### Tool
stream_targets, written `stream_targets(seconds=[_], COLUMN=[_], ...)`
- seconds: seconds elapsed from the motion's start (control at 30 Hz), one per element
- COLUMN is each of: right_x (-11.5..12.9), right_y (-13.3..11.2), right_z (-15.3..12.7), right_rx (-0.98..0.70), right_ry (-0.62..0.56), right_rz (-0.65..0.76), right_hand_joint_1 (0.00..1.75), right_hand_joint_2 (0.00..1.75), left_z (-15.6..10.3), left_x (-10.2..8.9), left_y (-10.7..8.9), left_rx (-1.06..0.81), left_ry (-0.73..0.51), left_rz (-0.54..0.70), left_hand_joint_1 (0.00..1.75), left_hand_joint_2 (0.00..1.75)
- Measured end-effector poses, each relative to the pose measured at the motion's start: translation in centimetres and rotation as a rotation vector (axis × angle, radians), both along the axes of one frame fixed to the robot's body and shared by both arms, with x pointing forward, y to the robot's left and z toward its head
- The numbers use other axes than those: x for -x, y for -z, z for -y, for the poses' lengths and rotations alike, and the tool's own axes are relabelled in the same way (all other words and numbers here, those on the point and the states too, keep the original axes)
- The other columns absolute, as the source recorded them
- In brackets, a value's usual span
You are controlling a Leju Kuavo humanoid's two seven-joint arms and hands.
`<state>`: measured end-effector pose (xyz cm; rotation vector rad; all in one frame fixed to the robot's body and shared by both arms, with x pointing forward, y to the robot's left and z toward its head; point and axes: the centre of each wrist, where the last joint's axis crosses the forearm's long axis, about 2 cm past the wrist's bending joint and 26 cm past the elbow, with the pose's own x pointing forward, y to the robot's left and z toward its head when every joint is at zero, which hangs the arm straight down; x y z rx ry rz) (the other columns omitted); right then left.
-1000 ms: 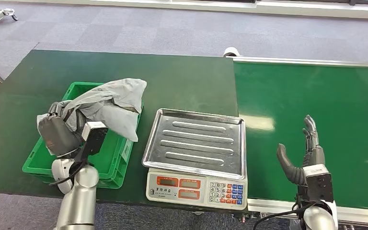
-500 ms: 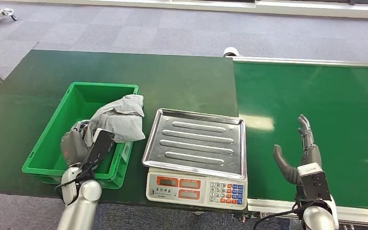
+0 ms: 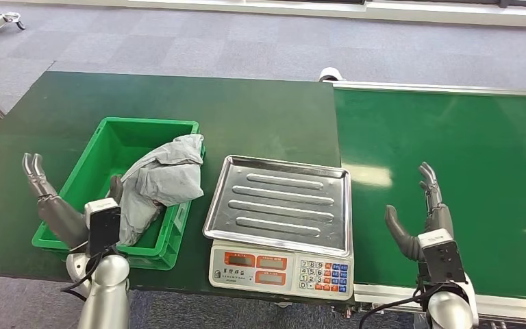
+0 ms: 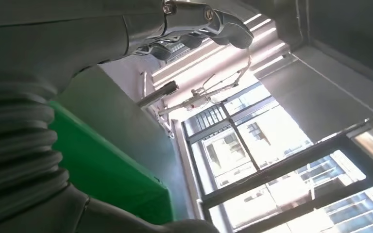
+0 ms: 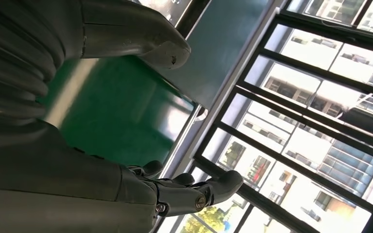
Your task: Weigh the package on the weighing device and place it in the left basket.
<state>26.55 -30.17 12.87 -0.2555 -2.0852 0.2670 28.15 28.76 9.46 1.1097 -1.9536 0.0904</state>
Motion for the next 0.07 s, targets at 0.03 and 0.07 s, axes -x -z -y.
stream_targets(seconds=[0.03,0.07], right_x=[-0.09,-0.14], right_y=[0.02,0.03], right_z=[-0.01,-0.02], right_rx=[-0.004,-0.006], right_ry=[0.002,0.003], right_rz=[0.002,0.004], right_hand_joint_1=[0.0,0.0], right_hand_joint_2=[1.75,1.75], left_z=[0.09,0.13], left_x=[-0.02,-0.03], left_y=[-0.07,-0.1], left_rx=[0.037,0.055], left_ry=[0.0,0.0], left_rz=[0.02,0.029], left_hand_joint_1=[0.0,0.0], left_hand_joint_2=[0.0,0.0])
